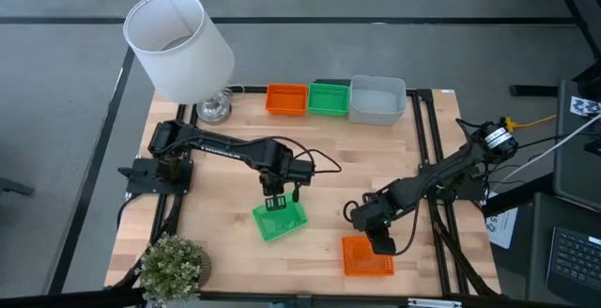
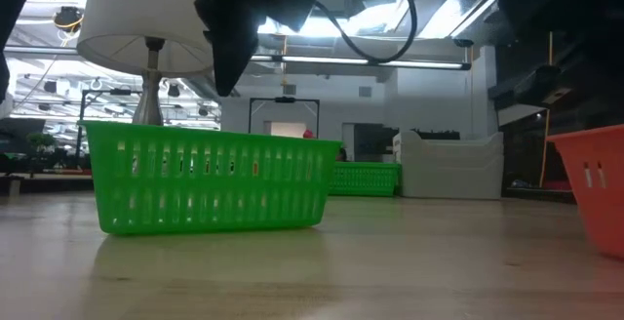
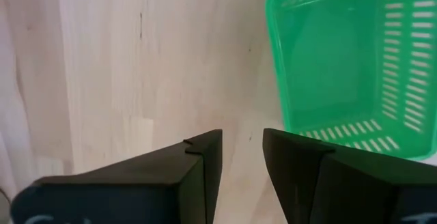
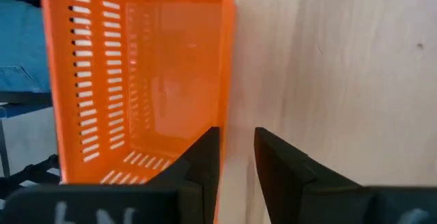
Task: Stack baskets by color
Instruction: Move the orange bin to the center of the table, then move the bottom green bin to the center
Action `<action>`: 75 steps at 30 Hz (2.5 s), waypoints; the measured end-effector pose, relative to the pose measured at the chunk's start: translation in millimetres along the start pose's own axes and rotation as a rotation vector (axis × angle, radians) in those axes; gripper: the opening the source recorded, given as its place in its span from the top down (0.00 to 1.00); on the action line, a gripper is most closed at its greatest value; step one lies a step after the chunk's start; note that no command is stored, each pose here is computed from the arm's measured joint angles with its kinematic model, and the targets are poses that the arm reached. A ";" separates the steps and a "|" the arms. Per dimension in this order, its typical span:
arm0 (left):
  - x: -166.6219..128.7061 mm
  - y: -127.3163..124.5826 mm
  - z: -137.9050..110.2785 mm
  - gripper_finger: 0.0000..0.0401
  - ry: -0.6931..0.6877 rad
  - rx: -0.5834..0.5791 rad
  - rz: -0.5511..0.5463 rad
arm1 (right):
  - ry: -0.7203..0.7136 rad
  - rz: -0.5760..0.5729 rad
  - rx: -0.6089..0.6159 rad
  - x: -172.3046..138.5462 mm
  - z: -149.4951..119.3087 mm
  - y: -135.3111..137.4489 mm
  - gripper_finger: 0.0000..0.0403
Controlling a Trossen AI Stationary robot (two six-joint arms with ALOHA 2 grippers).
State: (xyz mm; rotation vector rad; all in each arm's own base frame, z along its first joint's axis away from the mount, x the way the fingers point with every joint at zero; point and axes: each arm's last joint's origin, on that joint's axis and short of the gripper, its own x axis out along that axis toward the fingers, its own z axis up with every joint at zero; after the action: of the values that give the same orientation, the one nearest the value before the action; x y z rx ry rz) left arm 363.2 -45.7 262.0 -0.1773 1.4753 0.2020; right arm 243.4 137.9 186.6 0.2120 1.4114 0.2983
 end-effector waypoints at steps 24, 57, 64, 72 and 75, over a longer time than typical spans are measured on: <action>0.2 0.0 0.0 0.75 -0.001 0.034 0.005 | 0.009 -0.053 -0.088 61.6 3.3 27.5 0.77; -12.8 -72.0 -63.2 0.75 0.036 0.027 0.219 | -0.603 -0.316 0.079 -14.9 98.8 -207.6 0.77; -12.6 -72.7 -61.4 0.75 0.014 0.022 0.214 | -0.965 -0.208 0.075 -51.7 118.0 -215.1 0.77; -12.0 -77.9 -52.8 0.75 -0.098 0.035 0.195 | -0.846 -0.215 0.140 -108.0 79.4 -181.7 0.77; -11.2 -85.0 -43.3 0.75 -0.188 0.060 0.131 | -0.805 -0.324 0.195 -136.5 50.8 -161.5 0.77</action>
State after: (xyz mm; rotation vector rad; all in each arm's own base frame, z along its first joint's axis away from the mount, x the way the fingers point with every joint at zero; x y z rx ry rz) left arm 340.9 -138.9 268.9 -0.0125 1.3047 0.2728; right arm 288.3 -57.8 270.2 0.2241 0.6530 -0.1885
